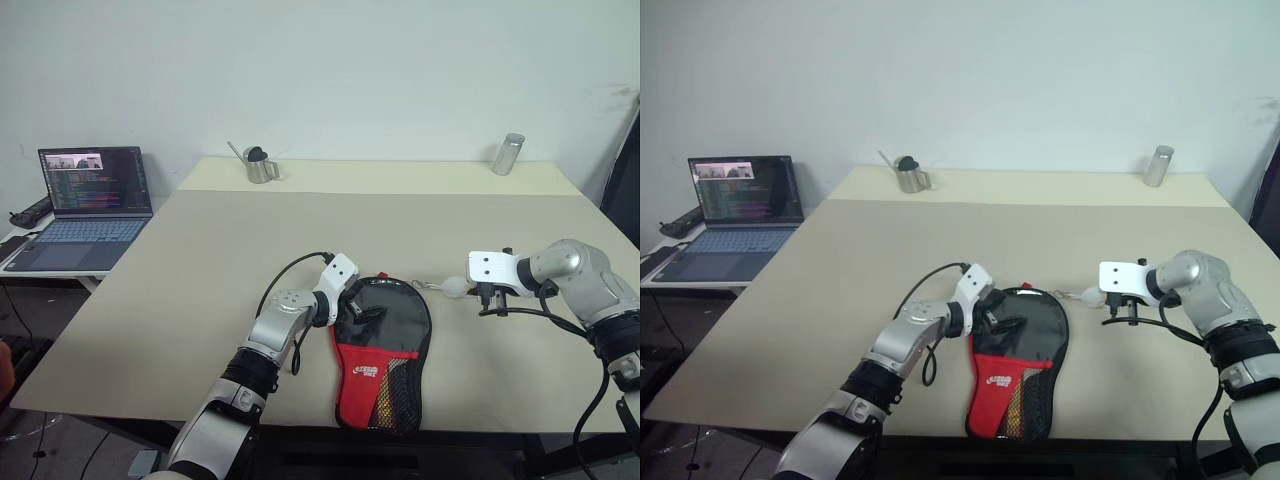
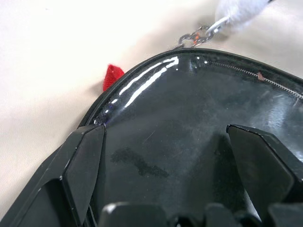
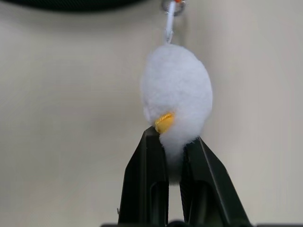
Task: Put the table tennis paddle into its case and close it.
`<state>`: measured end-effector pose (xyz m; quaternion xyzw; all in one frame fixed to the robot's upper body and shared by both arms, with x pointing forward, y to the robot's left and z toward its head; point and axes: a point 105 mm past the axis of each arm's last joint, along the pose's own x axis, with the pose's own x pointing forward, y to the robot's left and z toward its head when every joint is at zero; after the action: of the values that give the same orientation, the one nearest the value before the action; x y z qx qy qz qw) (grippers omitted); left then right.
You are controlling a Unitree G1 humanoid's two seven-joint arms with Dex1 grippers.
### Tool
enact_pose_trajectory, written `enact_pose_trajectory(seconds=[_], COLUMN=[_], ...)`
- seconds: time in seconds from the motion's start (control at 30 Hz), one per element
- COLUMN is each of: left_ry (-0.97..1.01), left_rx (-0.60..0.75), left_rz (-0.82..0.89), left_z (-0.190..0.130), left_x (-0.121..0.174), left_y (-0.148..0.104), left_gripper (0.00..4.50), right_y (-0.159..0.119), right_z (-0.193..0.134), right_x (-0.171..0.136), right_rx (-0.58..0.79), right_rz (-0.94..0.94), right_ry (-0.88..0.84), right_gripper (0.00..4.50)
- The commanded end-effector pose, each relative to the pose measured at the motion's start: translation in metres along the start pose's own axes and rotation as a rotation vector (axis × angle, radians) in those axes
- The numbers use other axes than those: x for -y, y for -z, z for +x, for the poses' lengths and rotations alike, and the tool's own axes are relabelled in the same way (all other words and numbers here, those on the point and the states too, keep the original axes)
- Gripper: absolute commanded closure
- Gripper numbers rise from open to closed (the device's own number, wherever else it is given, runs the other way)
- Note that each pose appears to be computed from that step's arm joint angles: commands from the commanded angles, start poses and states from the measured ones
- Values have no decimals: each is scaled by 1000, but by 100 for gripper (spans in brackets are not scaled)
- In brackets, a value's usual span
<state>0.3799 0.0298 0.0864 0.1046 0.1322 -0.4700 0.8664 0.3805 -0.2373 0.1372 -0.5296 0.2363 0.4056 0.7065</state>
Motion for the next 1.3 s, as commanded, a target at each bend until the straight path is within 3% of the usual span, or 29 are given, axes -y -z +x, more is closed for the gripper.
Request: enact_pose_trajectory(seconds=[0.03,0.3,0.57,0.8,1.13,1.3], left_ry=[-36,-42,-59,-59,-59,-3], left_rx=[-80,-87,-108,-119,-121,-2], left_rz=[-27,-23,-16,-8,-2,-12], left_z=[-4,-5,-5,-1,-1,-6], left_x=[-6,-7,-12,-15,-16,-12], left_y=[24,26,30,29,28,6], left_gripper=[0,0,0,0,0,0], right_y=[17,30,-5,-27,-33,-24], right_z=[-17,-49,-86,-81,-61,-55], right_x=[10,-33,-126,-195,-161,-128], right_rx=[-68,-97,16,49,8,-40], right_rz=[-6,-31,-32,-80,-81,-90], right_ry=[36,-203,-547,-751,-569,-441], right_gripper=[449,449,449,449,449,449])
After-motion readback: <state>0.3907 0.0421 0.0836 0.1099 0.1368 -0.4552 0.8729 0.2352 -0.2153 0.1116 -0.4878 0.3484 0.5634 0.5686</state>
